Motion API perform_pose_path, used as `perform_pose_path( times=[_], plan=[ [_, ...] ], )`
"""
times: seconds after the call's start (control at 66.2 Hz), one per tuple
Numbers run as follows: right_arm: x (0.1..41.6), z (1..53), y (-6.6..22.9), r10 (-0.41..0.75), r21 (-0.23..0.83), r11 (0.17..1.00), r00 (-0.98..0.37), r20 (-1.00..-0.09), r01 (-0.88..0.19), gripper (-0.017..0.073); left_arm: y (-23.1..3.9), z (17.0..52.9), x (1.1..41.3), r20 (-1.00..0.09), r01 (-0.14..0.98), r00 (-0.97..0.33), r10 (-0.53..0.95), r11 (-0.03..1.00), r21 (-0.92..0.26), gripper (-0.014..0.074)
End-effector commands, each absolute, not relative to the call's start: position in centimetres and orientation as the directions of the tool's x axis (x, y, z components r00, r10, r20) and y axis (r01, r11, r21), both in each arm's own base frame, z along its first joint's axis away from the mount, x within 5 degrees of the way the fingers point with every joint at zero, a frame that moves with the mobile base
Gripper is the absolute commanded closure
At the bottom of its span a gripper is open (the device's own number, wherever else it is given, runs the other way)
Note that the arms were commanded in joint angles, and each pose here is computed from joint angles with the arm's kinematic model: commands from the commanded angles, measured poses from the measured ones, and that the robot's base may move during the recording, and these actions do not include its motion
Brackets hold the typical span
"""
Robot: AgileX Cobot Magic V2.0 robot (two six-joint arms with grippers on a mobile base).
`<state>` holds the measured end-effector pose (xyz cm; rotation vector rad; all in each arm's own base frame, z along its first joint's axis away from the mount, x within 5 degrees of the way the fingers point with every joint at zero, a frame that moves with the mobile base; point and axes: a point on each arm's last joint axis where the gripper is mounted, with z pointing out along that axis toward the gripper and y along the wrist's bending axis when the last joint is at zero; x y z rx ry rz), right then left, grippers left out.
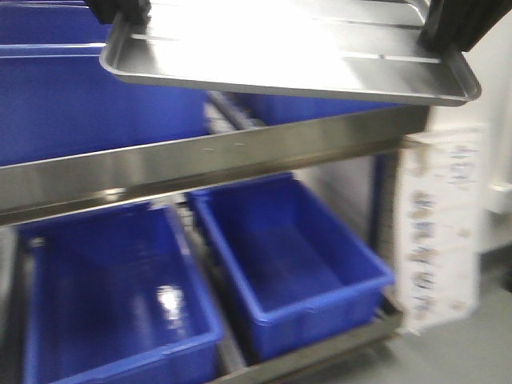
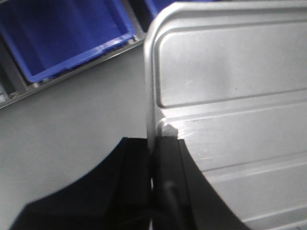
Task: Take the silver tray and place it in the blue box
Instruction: 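Carry the raised silver tray with both grippers toward the blue bin shelf, then position the held silver tray above the open blue bin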
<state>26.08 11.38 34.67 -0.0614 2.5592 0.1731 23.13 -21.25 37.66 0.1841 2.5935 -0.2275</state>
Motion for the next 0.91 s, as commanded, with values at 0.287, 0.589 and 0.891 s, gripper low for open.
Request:
perform_pose_path(
  times=[0.287,0.589,0.891],
  plan=[
    [25.97,36.85,10.78,-0.026,0.083,0.991,-0.771,-0.636,-0.103,0.0501,-20.24,39.81,22.64,-0.58,0.184,-0.811,0.078,0.975,-0.126,0.069],
    [25.97,36.85,10.78,-0.026,0.083,0.991,-0.771,-0.636,-0.103,0.0501,-20.27,39.8,22.62,-0.578,0.185,-0.812,0.077,0.974,-0.129,0.069],
    [25.97,36.85,10.78,-0.026,0.083,0.991,-0.771,-0.636,-0.103,0.0501,-20.27,39.8,22.62,-0.578,0.185,-0.812,0.077,0.974,-0.129,0.069]
  ],
)
